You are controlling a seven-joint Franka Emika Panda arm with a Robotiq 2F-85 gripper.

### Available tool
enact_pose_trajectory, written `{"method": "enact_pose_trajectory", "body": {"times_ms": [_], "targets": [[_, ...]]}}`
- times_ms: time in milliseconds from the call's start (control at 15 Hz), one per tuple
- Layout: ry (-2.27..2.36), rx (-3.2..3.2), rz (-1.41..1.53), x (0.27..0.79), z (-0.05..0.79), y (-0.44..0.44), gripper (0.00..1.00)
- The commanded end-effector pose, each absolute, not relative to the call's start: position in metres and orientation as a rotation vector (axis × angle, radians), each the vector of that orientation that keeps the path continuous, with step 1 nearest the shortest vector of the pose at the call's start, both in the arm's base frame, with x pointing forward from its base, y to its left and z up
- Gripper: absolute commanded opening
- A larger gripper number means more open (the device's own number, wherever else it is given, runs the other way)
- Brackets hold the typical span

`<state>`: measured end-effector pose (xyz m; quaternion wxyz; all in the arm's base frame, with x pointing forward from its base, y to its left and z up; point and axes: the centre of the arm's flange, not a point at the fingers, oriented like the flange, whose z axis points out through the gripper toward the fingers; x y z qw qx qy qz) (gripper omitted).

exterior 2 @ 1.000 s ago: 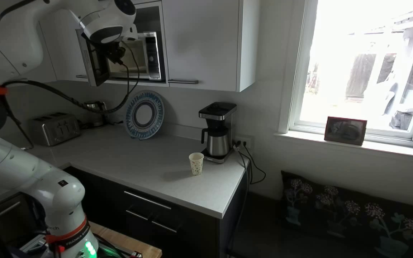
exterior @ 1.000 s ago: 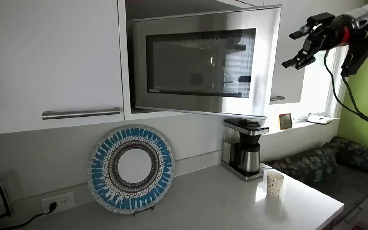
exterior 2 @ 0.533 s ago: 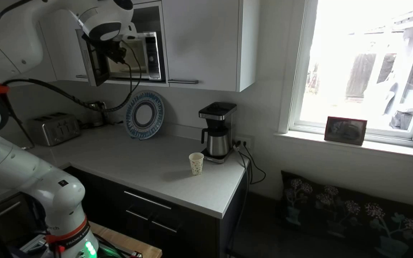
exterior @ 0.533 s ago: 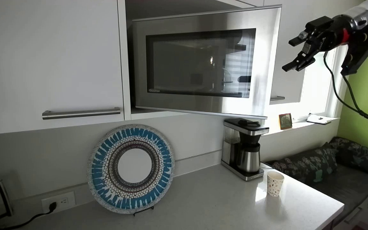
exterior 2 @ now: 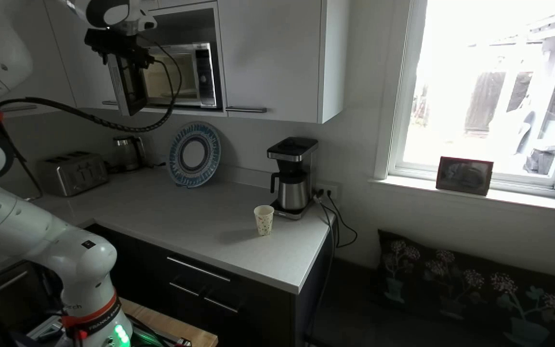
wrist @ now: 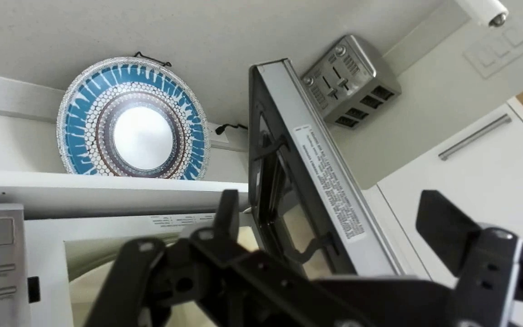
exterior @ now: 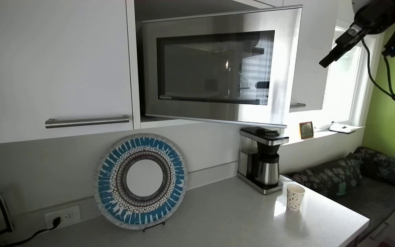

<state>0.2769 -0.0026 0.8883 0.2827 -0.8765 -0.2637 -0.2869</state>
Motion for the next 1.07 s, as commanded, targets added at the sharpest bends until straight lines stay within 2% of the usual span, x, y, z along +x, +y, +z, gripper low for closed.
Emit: {"method": "enact_pose_trajectory", "body": {"times_ms": [0,600,1000], "targets": [[-0.893,-2.448,-0.835,0.258,0.898,0.024,1.0],[-0.927,-2.461,-0.843,0.253,0.904,0.033,1.0],[-1.042,-2.55,-0.965,0.232,0.904,0.061,1.0]]}}
